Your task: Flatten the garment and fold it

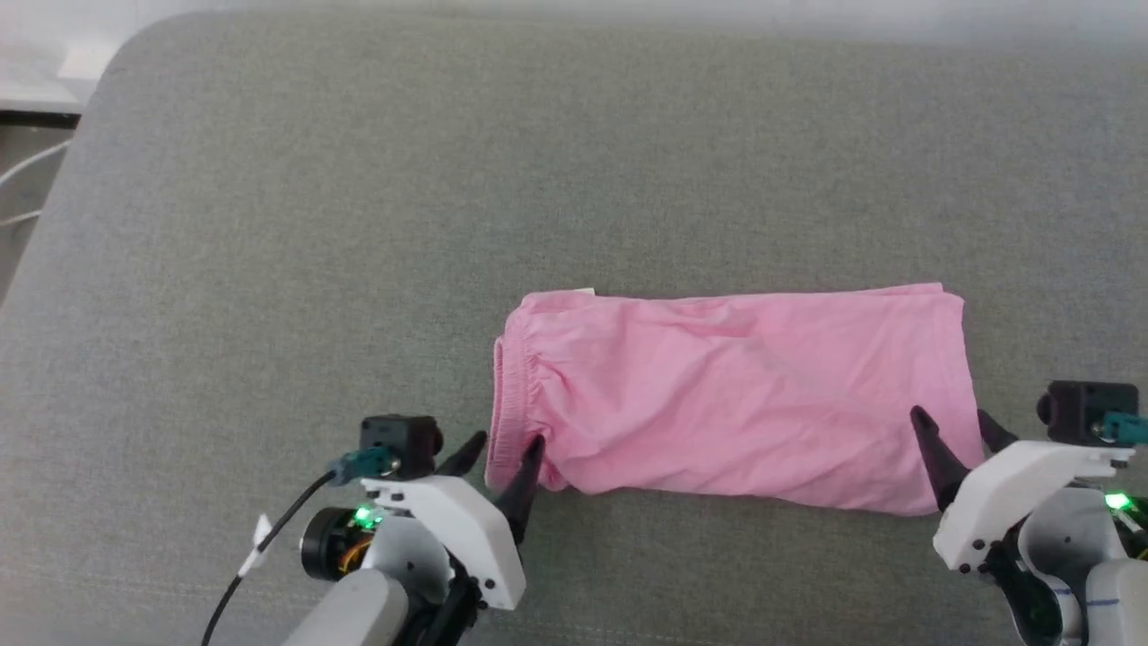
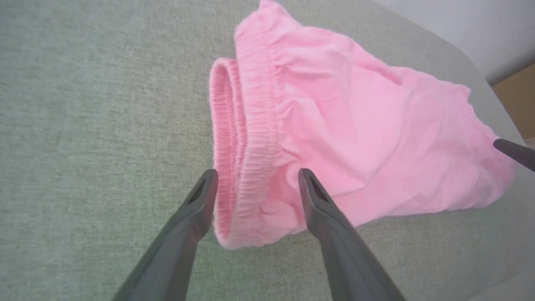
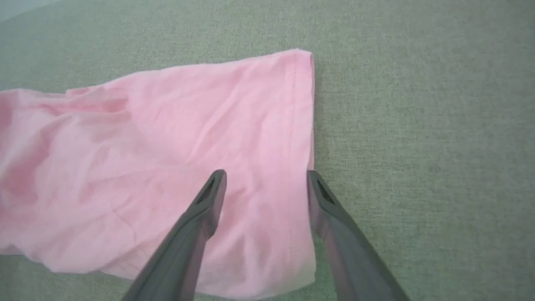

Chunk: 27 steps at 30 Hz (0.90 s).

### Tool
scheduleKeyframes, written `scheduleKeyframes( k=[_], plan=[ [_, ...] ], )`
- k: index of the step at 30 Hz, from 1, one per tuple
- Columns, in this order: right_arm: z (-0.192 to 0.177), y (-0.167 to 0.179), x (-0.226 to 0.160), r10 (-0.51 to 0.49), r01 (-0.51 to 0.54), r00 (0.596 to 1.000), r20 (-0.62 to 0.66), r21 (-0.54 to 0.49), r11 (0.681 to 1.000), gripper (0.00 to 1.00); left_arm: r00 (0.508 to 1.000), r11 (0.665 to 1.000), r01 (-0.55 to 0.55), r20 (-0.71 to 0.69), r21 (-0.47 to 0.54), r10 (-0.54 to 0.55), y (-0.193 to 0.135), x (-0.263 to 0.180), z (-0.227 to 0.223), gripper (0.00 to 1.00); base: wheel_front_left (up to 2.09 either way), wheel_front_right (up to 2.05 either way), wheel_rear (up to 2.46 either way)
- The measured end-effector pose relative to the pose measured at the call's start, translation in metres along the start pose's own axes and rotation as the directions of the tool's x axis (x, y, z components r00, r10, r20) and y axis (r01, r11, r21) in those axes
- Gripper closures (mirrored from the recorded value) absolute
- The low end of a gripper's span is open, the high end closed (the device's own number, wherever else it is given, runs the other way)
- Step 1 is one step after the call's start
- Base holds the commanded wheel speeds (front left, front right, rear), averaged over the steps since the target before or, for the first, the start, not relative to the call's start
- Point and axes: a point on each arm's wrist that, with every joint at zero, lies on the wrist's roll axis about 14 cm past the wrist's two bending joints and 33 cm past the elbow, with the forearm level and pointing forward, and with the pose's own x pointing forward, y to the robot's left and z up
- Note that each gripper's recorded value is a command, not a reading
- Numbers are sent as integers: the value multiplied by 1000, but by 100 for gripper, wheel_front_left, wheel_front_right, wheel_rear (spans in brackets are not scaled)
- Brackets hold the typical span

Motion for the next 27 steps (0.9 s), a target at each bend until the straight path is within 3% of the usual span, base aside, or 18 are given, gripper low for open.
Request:
scheduleKeyframes(
  k=[5,11,20,27],
  plan=[
    [28,-2,-14,-6,6,988,153,4,1000,0,971,1000,-29,239,10,25,8,-13,45,0,0,0,0],
    [46,-7,-20,-20,18,965,260,12,1000,0,861,991,-123,503,61,76,28,-31,92,0,0,0,0],
    [43,-12,-2,-37,26,969,245,47,999,0,722,975,-195,689,102,72,34,-44,157,0,0,0,0],
    [29,-24,20,-70,54,988,138,117,992,0,704,965,-230,707,126,75,38,-42,161,0,0,0,0]
  ],
)
